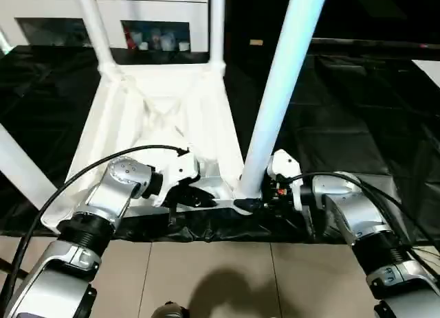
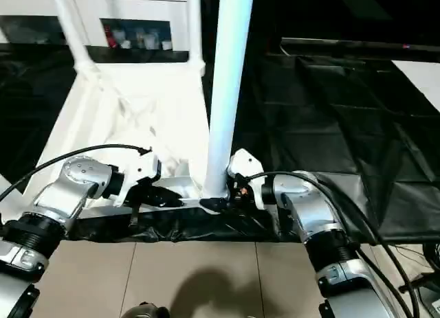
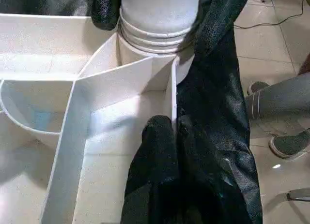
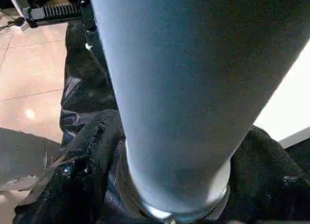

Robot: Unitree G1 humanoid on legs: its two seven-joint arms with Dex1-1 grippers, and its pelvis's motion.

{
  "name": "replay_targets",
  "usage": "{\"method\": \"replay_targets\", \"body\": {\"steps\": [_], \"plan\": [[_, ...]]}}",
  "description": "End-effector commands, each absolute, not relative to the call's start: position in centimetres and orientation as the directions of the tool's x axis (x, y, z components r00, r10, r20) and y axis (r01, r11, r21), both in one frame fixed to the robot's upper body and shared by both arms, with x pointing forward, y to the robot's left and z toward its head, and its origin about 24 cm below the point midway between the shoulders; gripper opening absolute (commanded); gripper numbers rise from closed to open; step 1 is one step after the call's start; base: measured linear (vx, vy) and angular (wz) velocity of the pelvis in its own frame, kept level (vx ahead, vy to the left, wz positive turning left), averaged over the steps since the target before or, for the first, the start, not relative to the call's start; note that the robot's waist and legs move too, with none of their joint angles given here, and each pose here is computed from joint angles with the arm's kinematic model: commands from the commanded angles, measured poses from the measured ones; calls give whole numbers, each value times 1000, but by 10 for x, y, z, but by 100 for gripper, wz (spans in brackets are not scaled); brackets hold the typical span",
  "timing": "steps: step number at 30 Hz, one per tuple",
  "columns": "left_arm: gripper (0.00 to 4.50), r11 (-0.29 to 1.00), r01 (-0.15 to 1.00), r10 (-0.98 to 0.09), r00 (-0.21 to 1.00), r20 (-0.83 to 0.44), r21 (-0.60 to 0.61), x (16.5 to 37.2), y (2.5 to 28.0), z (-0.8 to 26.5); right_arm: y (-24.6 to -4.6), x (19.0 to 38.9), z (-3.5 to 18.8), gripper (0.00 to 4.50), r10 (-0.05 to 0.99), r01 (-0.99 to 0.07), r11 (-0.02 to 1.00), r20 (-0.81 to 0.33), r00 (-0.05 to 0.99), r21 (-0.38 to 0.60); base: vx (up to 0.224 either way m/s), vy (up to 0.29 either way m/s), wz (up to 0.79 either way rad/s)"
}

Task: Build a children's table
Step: Rotate leg to tighten

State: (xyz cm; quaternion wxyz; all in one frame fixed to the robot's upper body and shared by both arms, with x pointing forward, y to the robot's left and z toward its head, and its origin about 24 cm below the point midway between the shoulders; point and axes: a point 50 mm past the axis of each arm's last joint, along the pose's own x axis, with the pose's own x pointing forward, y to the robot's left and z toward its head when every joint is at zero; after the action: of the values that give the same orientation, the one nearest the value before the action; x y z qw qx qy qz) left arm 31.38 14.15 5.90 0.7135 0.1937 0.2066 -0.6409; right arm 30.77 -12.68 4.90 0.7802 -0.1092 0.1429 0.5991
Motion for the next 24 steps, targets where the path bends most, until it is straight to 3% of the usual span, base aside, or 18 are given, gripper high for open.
{"method": "replay_targets", "body": {"steps": [1, 6, 18, 19, 24], "plan": [[27, 123, 992, -856, 121, -502, 30, 321, 133, 69, -120, 309, 54, 344, 920, -979, 205, -340, 198, -14, 0, 0, 0], [65, 125, 992, -842, 125, -524, 35, 319, 141, 67, -122, 308, 52, 346, 918, -979, 204, -344, 197, -16, 0, 0, 0], [65, 149, 988, -793, 140, -592, 33, 322, 160, 60, -121, 308, 52, 346, 918, -980, 199, -343, 197, -28, 0, 0, 0], [38, 154, 988, -790, 142, -597, 31, 322, 162, 59, -121, 308, 52, 346, 919, -979, 200, -342, 198, -29, 0, 0, 0], [10, 159, 987, -787, 133, -603, 10, 322, 166, 58, -120, 308, 52, 346, 922, -980, 195, -335, 192, -25, 0, 0, 0]]}}
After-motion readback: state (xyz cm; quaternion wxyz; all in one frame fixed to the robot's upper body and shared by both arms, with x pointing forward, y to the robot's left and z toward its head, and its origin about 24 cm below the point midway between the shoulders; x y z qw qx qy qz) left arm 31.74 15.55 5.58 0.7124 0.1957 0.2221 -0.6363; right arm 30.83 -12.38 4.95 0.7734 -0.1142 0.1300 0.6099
